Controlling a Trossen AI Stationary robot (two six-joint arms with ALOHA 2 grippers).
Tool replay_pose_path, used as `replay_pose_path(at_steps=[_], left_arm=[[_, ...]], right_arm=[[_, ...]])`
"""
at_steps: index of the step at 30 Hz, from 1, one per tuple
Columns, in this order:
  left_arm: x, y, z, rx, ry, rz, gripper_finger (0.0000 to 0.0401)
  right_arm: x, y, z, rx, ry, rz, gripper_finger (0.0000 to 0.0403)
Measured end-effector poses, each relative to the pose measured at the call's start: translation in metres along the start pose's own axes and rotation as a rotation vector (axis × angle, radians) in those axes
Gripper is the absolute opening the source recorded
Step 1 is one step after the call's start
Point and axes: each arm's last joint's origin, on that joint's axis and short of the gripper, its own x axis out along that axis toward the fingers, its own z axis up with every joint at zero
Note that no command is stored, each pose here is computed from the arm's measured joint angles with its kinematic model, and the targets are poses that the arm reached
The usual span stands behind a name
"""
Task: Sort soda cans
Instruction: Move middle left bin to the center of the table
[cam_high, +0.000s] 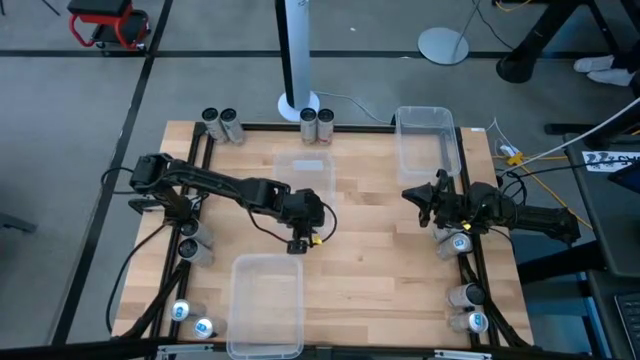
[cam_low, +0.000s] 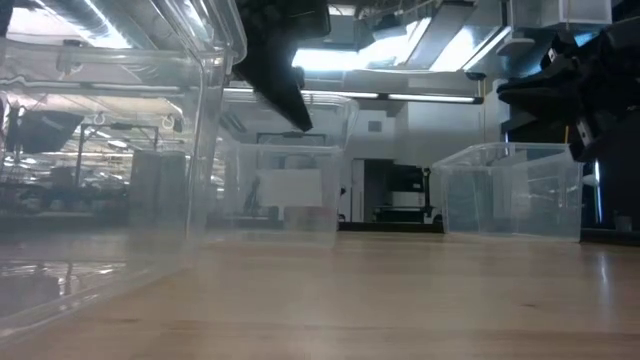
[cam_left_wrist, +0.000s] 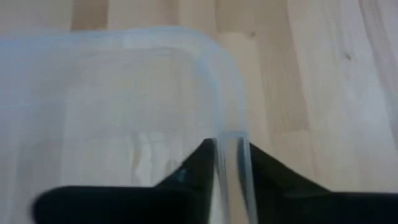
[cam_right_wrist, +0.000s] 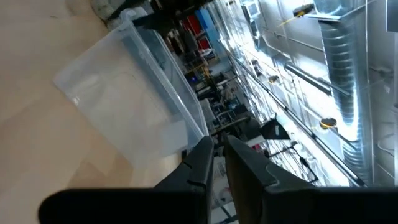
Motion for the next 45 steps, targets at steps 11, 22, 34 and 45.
replay_pose_path(at_steps=[11,22,34,45], left_arm=[[-0.013,-0.007,0.031,-0.008,-0.222,-0.016,0.0019],[-0.029,-0.042,0.054,-0.007,-0.432,-0.135,0.0019],[0.005,-0.104,0.056,-0.003,-0.499,-0.272,0.0021],[0.018,-0.139,0.042,0.088,-0.436,-0.300,0.0023]], right_arm=[[-0.003,-0.014,0.007,-0.003,0.000,-0.008,0.0044],[-0.008,-0.028,0.014,-0.007,0.006,0.001,0.0044],[-0.008,-0.028,0.014,0.001,0.016,-0.004,0.0044],[-0.008,-0.026,0.011,0.012,0.058,0.011,0.0044]])
